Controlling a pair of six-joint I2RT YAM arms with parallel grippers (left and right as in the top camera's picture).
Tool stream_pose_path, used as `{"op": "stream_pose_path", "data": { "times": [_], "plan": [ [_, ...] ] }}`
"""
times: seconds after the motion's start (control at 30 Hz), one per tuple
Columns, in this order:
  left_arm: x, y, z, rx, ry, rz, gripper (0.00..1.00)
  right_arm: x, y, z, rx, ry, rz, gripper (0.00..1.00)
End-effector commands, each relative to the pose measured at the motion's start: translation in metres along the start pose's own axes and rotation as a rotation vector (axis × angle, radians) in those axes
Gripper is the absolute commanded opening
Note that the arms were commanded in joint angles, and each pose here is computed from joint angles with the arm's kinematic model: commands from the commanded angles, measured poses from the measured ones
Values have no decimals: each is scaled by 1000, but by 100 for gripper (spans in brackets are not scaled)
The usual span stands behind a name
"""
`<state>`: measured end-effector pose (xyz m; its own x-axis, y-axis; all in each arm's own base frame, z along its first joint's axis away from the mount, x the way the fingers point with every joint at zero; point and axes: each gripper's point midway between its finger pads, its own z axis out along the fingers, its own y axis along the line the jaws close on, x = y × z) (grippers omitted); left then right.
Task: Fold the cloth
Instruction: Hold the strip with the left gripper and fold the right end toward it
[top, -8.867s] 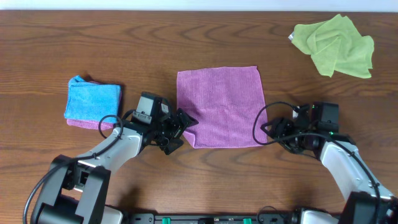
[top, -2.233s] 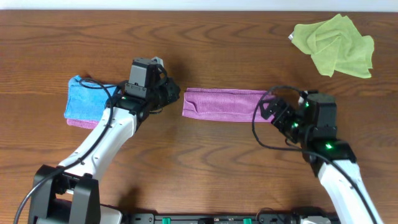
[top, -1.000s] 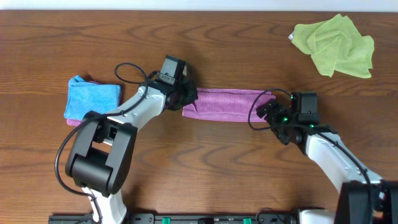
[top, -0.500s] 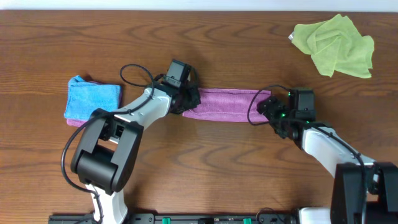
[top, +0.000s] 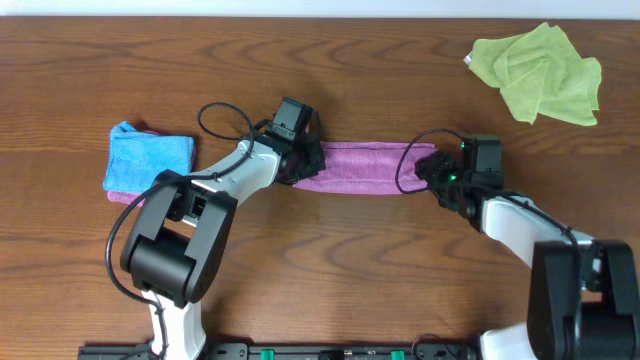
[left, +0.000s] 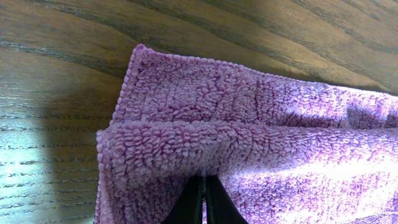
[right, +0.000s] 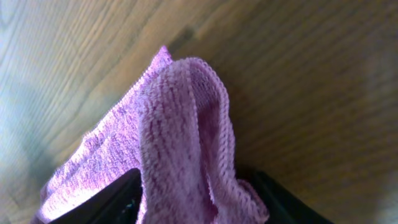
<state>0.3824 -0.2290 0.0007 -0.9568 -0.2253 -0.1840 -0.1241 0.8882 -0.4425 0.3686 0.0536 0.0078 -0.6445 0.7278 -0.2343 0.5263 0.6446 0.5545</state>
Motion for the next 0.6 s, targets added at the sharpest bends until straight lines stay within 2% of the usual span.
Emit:
{"op": "stream_pose_path", "data": {
  "times": [0.0,0.13,0.2,0.3,0.57],
  "plan": [
    [6,15,13,-56,24,17,6,22,-38,17,111,65,31,52],
    [7,16,13,-60,29,29,6,25,-41,21,122,74,28,33],
    [8,18,13,-69,28,28,6,22,-37,21,102,65,-15,18],
    [10,22,13,-91,34,32,6,21,-34,20,91,62,-33,2],
    [12,25,12,-102,44,40,6,13,-8,0,14,30,-100,1]
  ]
}}
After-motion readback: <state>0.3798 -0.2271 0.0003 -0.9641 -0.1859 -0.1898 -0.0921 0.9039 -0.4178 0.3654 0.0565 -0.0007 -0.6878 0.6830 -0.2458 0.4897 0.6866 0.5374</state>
